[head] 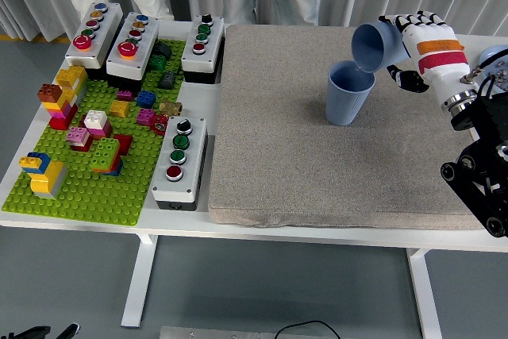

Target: Pick cup pour cup place

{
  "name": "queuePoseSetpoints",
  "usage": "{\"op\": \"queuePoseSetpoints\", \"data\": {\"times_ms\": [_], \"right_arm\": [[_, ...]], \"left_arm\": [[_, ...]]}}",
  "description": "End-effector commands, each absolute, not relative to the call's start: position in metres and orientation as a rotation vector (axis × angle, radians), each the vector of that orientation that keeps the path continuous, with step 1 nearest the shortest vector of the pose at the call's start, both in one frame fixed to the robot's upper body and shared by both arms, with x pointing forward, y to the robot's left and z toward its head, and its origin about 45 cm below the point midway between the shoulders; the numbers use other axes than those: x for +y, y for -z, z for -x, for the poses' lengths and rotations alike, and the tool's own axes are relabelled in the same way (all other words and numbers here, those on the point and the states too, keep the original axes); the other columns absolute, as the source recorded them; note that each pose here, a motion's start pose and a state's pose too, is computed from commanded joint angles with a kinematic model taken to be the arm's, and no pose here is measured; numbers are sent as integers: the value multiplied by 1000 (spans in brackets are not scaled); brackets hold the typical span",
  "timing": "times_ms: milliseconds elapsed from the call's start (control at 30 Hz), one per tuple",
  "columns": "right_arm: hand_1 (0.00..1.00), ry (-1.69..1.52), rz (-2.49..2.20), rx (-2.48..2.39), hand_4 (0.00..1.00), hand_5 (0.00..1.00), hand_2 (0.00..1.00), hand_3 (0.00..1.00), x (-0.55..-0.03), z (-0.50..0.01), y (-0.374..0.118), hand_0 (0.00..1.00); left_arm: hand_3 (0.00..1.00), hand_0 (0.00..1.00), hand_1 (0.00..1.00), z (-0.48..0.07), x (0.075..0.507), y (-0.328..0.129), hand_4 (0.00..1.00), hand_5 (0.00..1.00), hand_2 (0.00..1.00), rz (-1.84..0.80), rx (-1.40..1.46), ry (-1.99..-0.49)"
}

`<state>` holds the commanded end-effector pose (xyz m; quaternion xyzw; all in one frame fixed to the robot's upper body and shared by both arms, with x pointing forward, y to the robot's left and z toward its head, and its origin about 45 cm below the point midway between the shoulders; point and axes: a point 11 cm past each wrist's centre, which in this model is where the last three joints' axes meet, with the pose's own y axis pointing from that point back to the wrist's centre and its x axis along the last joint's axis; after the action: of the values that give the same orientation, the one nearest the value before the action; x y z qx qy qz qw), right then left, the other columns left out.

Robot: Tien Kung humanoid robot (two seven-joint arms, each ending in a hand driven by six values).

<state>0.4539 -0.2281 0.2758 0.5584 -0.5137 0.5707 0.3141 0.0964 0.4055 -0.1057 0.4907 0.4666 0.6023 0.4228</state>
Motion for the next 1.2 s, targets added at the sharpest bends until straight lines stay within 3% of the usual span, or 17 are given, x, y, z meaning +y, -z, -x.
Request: {"op": "queuePoseSetpoints", "data": {"times_ms": [1200], "right_arm": [[765,-1605,-1421,-1246,660,2,676,630,-228,-451,-276,921]], "left_arm": [[667,773,810,-96,406,105,533,904,832,-1230,1167,-1508]]}}
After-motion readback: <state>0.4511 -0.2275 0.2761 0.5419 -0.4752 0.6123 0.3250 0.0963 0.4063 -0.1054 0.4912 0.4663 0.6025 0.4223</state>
